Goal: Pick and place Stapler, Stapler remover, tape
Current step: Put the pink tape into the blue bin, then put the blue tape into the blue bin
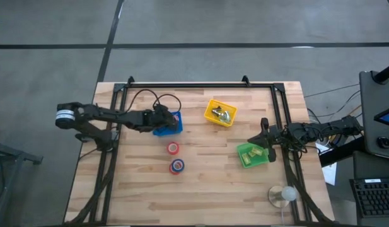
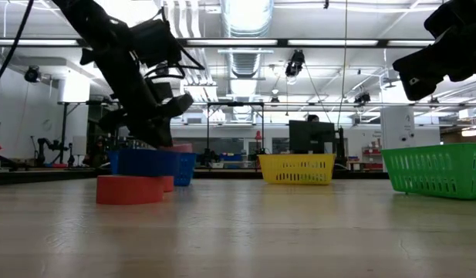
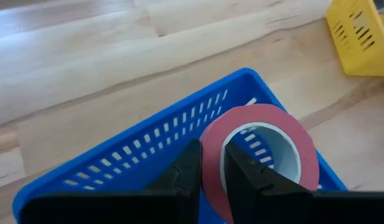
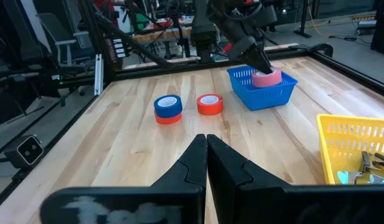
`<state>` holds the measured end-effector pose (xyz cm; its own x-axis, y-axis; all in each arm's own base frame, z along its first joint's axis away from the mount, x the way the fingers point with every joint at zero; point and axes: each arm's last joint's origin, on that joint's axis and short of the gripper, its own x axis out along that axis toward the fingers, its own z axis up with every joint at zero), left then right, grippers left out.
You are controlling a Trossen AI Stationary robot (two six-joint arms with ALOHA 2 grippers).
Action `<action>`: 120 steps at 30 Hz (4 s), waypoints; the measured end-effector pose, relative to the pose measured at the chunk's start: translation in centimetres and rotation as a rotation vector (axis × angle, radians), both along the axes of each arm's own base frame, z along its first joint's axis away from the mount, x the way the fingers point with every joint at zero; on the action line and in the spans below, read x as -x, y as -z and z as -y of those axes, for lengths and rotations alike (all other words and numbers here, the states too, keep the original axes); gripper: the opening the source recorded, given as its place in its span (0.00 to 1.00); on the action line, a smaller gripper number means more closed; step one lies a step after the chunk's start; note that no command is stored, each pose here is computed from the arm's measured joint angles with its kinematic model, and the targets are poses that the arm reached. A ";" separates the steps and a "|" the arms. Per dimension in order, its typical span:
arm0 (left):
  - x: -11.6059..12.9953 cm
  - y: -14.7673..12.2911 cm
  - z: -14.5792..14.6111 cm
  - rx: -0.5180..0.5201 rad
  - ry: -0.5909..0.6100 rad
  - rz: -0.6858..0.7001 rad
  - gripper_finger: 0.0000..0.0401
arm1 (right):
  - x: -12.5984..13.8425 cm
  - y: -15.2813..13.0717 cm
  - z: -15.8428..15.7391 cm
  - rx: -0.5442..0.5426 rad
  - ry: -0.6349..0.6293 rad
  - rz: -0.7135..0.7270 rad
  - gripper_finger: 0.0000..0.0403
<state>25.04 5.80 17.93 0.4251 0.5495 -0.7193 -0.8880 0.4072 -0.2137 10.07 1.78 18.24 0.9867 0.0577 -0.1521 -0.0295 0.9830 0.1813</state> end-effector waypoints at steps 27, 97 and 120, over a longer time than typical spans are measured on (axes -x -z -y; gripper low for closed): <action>-1.3 3.0 -0.3 0.067 0.025 -0.074 0.16 | 0.0 0.1 0.0 0.004 -0.001 -0.003 0.02; -1.1 -0.7 13.7 -0.042 1.004 -0.057 0.48 | -0.1 0.4 0.0 -0.019 0.001 -0.001 0.02; 0.0 1.6 13.2 -0.034 0.913 -0.011 0.43 | -0.1 0.4 0.0 -0.016 0.001 -0.001 0.02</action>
